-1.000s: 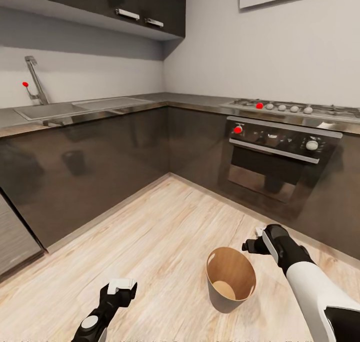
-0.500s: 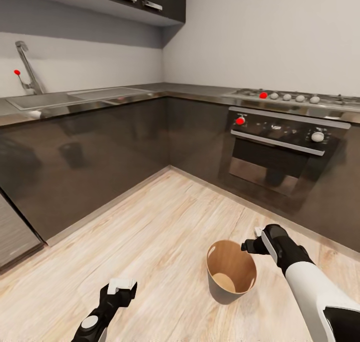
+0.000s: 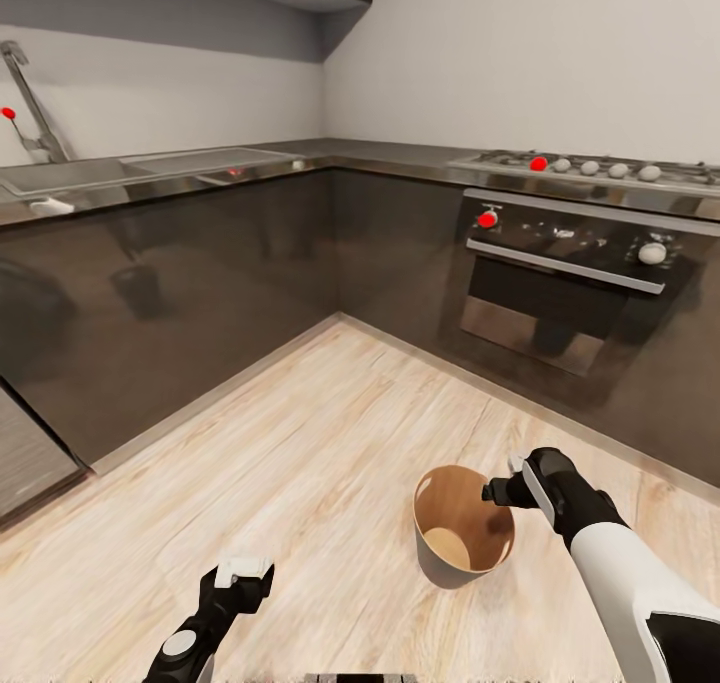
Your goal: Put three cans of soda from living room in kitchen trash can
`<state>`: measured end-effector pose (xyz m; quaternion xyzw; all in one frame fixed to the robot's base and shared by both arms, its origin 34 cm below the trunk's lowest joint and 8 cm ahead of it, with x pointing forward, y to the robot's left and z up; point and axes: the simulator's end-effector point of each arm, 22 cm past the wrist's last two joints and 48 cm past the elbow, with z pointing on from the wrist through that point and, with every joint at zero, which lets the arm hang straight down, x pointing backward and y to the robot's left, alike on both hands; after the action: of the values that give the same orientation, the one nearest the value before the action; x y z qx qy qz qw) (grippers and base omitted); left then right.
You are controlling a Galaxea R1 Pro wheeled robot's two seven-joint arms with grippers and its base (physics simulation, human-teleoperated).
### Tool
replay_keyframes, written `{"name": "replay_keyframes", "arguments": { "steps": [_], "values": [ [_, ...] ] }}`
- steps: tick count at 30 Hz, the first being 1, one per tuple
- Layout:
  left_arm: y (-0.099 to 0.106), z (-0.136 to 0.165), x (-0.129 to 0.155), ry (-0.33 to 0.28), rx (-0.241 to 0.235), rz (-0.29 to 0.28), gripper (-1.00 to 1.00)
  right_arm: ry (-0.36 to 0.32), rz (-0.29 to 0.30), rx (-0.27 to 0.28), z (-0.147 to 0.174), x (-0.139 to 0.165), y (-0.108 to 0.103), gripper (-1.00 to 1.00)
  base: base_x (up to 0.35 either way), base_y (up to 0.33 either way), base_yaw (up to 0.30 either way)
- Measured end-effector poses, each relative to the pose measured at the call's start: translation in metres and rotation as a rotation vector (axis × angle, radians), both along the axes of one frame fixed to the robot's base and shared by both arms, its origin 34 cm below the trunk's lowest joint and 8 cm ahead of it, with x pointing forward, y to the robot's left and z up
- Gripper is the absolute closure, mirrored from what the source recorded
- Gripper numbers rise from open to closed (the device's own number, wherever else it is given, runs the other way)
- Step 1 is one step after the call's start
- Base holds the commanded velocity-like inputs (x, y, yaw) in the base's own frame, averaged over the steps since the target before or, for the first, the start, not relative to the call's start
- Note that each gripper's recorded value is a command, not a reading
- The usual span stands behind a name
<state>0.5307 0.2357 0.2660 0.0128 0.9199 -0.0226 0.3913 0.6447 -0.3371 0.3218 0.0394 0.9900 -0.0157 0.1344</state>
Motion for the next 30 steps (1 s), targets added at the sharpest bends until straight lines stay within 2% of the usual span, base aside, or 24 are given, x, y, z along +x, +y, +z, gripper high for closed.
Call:
{"name": "replay_keyframes", "arguments": {
  "steps": [23,30],
  "values": [
    [0.000,-0.042,-0.023,0.082,0.000,0.000,-1.00,0.093,0.005,0.007,-0.055,-0.019,0.005,-1.00,0.000,0.000,0.000],
    [0.000,-0.040,-0.021,0.072,-0.001,0.000,-1.00,0.093,0.007,0.010,-0.055,-0.019,0.008,-1.00,0.000,0.000,0.000]
  ]
}}
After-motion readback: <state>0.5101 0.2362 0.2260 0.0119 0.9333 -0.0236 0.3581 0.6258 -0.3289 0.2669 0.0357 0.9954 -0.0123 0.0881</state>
